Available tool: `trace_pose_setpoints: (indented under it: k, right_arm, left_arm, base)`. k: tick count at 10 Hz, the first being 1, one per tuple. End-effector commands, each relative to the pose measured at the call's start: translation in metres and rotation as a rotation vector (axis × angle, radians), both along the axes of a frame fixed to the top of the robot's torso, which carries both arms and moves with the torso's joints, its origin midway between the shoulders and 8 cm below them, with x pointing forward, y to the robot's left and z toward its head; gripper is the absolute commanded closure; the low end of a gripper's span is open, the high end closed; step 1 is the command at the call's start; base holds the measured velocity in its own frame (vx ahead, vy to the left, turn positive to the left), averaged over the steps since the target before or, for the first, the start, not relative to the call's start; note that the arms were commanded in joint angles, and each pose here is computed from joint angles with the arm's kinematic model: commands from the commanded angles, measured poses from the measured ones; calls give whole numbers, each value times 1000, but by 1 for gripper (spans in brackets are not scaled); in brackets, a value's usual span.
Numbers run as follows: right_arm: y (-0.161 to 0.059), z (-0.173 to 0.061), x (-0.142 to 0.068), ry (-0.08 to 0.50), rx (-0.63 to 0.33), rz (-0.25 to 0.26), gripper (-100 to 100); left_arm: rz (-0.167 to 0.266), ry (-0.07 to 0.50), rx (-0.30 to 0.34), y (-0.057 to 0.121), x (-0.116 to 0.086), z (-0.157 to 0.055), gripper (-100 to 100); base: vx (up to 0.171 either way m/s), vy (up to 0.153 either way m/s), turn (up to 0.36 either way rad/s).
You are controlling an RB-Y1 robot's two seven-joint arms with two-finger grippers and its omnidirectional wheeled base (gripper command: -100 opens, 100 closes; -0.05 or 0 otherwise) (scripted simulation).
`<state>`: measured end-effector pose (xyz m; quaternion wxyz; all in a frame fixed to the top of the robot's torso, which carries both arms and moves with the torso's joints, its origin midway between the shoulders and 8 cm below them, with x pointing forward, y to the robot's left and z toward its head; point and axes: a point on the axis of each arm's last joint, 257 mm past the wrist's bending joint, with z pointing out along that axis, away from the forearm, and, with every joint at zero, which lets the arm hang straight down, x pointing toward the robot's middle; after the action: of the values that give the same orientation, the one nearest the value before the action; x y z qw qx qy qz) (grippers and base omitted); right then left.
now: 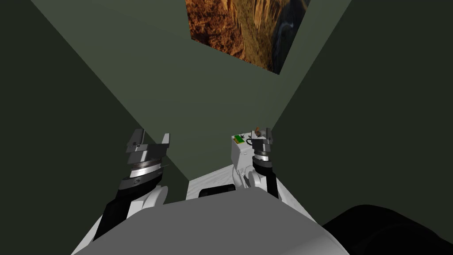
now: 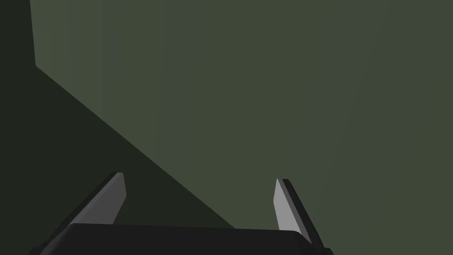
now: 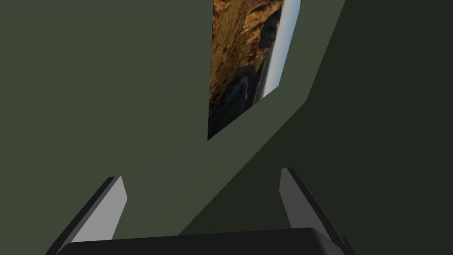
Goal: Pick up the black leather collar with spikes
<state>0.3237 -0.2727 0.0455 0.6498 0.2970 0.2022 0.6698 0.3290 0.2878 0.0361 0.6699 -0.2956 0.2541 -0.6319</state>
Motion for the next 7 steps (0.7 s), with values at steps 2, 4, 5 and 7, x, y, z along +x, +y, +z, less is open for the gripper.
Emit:
trace_pose_setpoints:
  k: [2, 4, 5, 7]
  right_arm:
    - [19, -3, 8, 14, -82, 38, -100]
    - [29, -5, 12, 20, -126, 57, -100]
    - [41, -7, 17, 26, -176, 77, -100]
    - [68, -15, 27, 34, -281, 112, -100]
  left_arm:
    - [0, 0, 0, 0, 0, 0, 0]
    - [0, 0, 0, 0, 0, 0, 0]
    - [0, 0, 0, 0, 0, 0, 0]
    - [0, 0, 0, 0, 0, 0, 0]
  base:
    - [-30, -9, 14]
    - [-52, -22, 11]
    - [-47, -12, 11]
    - [-86, -36, 24]
